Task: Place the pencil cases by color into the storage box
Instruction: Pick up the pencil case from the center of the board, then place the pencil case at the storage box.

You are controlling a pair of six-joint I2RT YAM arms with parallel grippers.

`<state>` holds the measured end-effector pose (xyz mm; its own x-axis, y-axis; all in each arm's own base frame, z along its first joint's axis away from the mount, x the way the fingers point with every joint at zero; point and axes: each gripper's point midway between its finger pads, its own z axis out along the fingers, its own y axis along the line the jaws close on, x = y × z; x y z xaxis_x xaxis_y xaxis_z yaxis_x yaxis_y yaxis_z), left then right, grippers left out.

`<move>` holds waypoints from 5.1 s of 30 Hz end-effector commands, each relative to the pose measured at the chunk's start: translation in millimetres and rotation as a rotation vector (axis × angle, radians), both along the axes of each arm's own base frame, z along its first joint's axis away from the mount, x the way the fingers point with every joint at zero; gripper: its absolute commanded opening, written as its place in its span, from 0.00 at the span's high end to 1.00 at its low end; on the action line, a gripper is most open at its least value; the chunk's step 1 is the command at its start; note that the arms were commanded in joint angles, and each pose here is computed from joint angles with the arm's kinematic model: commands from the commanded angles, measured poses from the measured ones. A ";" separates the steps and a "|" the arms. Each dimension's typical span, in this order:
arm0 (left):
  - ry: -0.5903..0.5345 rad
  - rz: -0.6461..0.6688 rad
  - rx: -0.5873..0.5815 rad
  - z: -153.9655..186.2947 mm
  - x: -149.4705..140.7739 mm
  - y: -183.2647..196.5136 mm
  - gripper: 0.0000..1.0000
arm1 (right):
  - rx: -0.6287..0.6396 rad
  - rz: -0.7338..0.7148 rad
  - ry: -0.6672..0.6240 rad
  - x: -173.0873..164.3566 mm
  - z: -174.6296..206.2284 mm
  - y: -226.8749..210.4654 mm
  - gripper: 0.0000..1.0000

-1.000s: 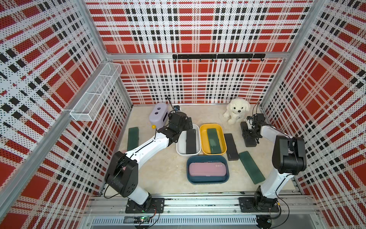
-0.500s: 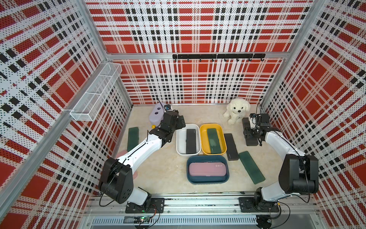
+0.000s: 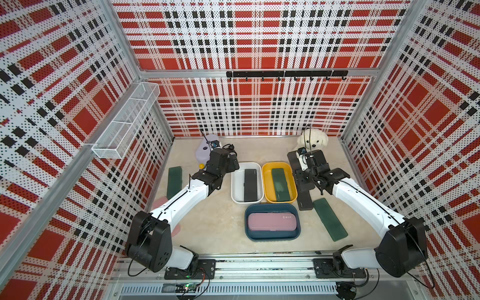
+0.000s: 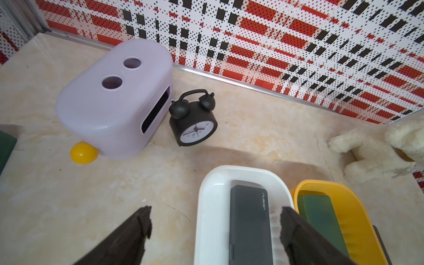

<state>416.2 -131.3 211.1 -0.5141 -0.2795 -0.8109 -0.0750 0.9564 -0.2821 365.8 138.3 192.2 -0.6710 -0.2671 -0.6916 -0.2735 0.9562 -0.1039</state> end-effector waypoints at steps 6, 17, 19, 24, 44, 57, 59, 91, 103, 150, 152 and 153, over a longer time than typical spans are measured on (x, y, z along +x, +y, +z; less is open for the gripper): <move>-0.035 0.048 -0.037 11.7 -7.7 22.4 0.08 | 0.050 -0.032 -0.049 10.0 23.5 48.1 0.40; 0.003 0.173 -0.066 1.9 -14.2 59.5 0.08 | 0.134 -0.038 -0.036 10.9 26.0 127.7 0.40; 0.011 0.193 -0.064 0.0 -14.8 65.9 0.08 | 0.153 -0.035 -0.025 9.7 23.3 143.1 0.40; 0.027 0.219 -0.059 -3.9 -16.7 77.3 0.08 | 0.203 -0.042 0.009 7.7 13.8 172.7 0.40; 0.027 0.286 -0.061 -6.4 -24.9 113.8 0.08 | 0.238 -0.080 0.045 27.6 -34.9 225.1 0.41; 0.033 0.286 -0.057 -9.2 -26.6 117.4 0.08 | 0.213 -0.097 0.069 36.9 -67.2 236.0 0.41; 0.034 0.283 -0.056 -9.7 -26.6 117.1 0.08 | 0.202 -0.105 0.074 37.2 -74.1 234.8 0.41; 0.039 0.267 -0.061 -13.8 -24.5 114.7 0.08 | 0.147 -0.075 0.084 31.2 -88.3 248.5 0.42; 0.053 0.264 -0.054 -19.7 -23.5 115.1 0.08 | 0.179 -0.040 0.122 27.6 -97.9 268.9 0.42; 0.062 0.243 -0.058 -27.3 -20.7 112.4 0.08 | 0.174 -0.028 0.153 23.6 -106.7 275.5 0.16; 0.061 0.246 -0.056 -27.0 -20.6 113.0 0.08 | 0.172 -0.027 0.151 22.9 -105.2 274.0 0.16; 0.063 0.248 -0.053 -28.2 -20.5 113.5 0.08 | 0.169 -0.028 0.149 23.0 -104.7 272.8 0.16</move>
<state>393.7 -20.7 185.0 -0.4799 -0.4498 -0.7533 -0.3265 0.8885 -0.3225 392.1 412.8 71.5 -0.7892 -0.1387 -0.5983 -0.2446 0.9646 0.0990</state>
